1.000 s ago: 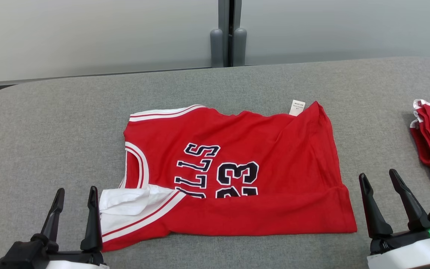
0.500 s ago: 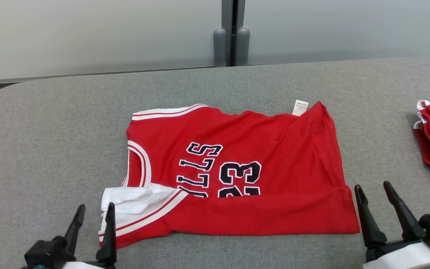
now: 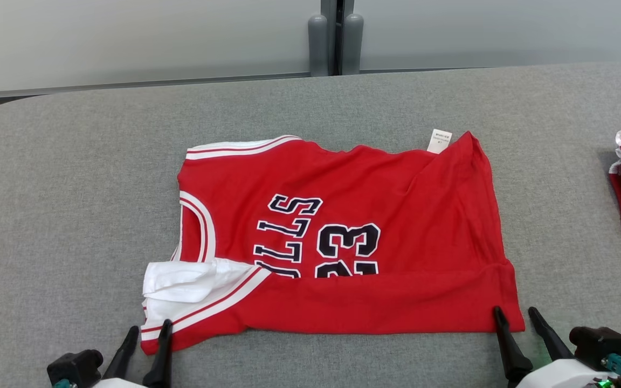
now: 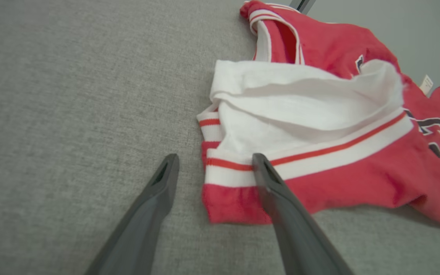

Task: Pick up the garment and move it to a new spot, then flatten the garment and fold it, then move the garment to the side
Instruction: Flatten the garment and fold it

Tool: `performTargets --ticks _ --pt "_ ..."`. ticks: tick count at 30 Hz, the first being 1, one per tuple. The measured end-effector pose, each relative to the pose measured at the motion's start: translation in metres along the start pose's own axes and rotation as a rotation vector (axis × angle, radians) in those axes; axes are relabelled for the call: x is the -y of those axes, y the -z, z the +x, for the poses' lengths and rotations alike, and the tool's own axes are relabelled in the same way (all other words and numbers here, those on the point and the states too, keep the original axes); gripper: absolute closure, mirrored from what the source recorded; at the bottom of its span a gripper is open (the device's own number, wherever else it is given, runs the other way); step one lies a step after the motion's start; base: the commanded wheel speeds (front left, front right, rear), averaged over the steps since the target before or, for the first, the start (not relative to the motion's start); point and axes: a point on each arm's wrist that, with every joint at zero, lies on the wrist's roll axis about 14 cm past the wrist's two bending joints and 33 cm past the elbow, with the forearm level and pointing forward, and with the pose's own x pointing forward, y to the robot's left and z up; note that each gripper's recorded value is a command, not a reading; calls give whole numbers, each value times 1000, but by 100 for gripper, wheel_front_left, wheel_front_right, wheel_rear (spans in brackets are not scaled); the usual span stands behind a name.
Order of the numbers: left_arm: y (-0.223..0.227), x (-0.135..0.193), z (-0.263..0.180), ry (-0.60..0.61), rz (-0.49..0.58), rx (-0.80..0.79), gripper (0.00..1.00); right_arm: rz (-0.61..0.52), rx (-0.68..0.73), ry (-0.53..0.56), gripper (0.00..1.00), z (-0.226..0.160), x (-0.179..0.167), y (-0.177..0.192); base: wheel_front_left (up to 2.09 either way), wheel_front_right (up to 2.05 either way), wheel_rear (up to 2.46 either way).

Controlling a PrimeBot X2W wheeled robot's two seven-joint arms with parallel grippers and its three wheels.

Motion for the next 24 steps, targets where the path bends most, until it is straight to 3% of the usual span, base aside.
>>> performTargets --ticks 1,2,3,4,5,15,24 --pt "0 0 2 3 3 -3 76 3 -7 -1 0 2 0 2 0 0 0" --pt "1 0 3 5 3 -7 100 5 -12 -5 0 4 -2 3 0 0 0" --pt "2 0 4 5 6 -12 100 9 -24 -7 24 6 -2 5 0 0 0" --pt "1 -1 5 6 9 -11 100 14 -23 -7 59 7 -3 5 0 0 0" --pt "1 0 6 10 10 -10 100 17 -22 -9 100 9 -3 4 0 0 0" --pt "-9 -8 -1 -6 1 45 100 52 -10 -37 100 6 -12 2 0 0 0" --pt "-5 -29 -34 -56 -4 23 100 82 -92 -49 100 -26 -13 25 0 0 0"
